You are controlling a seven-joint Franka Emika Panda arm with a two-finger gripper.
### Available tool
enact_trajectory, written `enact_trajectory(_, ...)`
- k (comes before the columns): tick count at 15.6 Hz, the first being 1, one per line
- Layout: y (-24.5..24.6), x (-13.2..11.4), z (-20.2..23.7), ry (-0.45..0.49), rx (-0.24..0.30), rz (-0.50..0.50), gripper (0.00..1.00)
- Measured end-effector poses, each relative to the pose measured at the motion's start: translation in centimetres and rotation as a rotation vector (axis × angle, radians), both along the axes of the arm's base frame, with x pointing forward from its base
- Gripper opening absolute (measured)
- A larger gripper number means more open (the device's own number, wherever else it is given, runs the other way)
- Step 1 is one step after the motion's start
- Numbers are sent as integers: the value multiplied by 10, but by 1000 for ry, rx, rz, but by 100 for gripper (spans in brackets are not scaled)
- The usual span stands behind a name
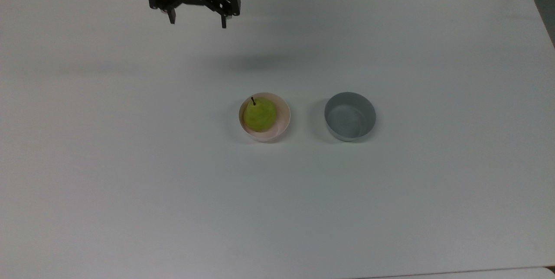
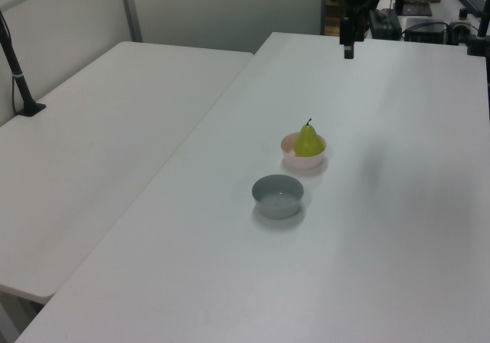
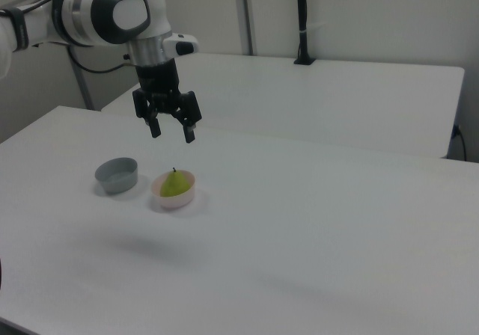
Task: Place the pear in the bowl
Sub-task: 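Open the gripper to release the pear and raise the arm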
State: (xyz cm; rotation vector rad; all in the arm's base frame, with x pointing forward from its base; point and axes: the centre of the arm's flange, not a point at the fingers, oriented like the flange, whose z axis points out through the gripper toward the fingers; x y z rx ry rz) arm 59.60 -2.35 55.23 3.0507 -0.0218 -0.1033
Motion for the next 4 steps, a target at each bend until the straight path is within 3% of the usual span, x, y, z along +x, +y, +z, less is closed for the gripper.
enact_trajectory(4, -22, -5, 4, -1, -3, -26, 100)
